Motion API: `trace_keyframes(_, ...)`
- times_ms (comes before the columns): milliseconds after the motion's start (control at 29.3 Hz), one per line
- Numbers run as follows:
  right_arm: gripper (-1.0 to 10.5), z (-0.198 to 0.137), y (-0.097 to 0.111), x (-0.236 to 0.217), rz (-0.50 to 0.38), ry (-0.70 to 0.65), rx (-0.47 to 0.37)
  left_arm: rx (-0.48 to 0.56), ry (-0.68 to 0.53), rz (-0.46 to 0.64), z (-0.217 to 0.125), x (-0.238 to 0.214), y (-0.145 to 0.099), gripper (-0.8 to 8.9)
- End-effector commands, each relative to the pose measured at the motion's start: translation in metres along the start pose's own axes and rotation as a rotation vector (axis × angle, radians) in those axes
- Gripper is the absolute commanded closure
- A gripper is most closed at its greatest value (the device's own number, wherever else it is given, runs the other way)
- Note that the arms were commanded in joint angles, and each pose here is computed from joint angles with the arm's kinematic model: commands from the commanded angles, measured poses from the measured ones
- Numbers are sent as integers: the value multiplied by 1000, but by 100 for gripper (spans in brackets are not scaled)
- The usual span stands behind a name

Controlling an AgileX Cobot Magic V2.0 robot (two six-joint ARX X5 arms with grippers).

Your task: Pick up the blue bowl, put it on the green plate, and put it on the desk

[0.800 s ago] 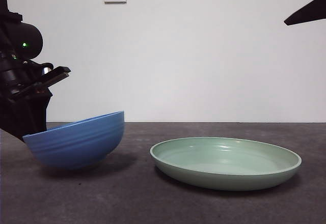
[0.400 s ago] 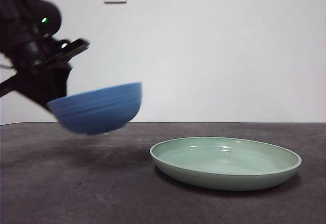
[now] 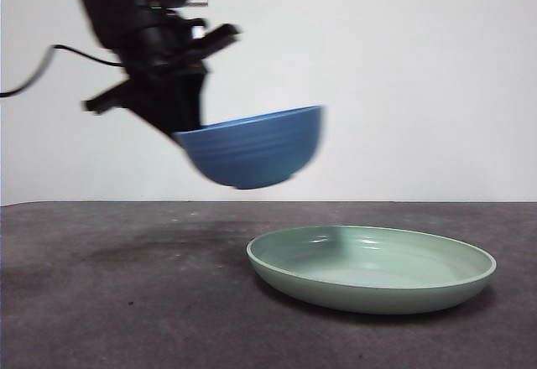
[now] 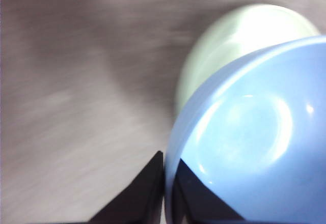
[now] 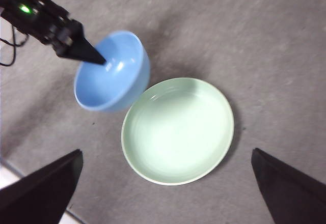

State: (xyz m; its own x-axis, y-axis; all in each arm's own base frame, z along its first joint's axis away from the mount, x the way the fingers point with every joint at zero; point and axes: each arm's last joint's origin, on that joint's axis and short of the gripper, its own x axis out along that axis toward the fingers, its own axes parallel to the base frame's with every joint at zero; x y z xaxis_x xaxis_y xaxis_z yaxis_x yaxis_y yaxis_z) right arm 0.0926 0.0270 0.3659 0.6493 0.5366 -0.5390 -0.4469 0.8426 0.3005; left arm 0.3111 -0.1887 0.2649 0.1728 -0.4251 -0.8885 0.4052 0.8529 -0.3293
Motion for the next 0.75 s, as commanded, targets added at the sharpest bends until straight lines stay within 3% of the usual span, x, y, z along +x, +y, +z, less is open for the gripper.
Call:
trace_keyframes(34, 306, 2, 4, -8, -8, -32, -29, 43, 27, -17, 11, 18, -22, 804)
trace_keyframes(341, 306, -9, 6, -17, -62, -4, -15, 146, 139, -36, 33, 72, -73, 805)
trace_keyframes(511, 306, -9, 6, -17, -61, 2, -12, 153, 163, 29, 32, 96, -72, 805)
trace_keyframes(750, 306, -9, 6, -17, -61, 2, -11, 143, 188, 36, 31, 109, -68, 804)
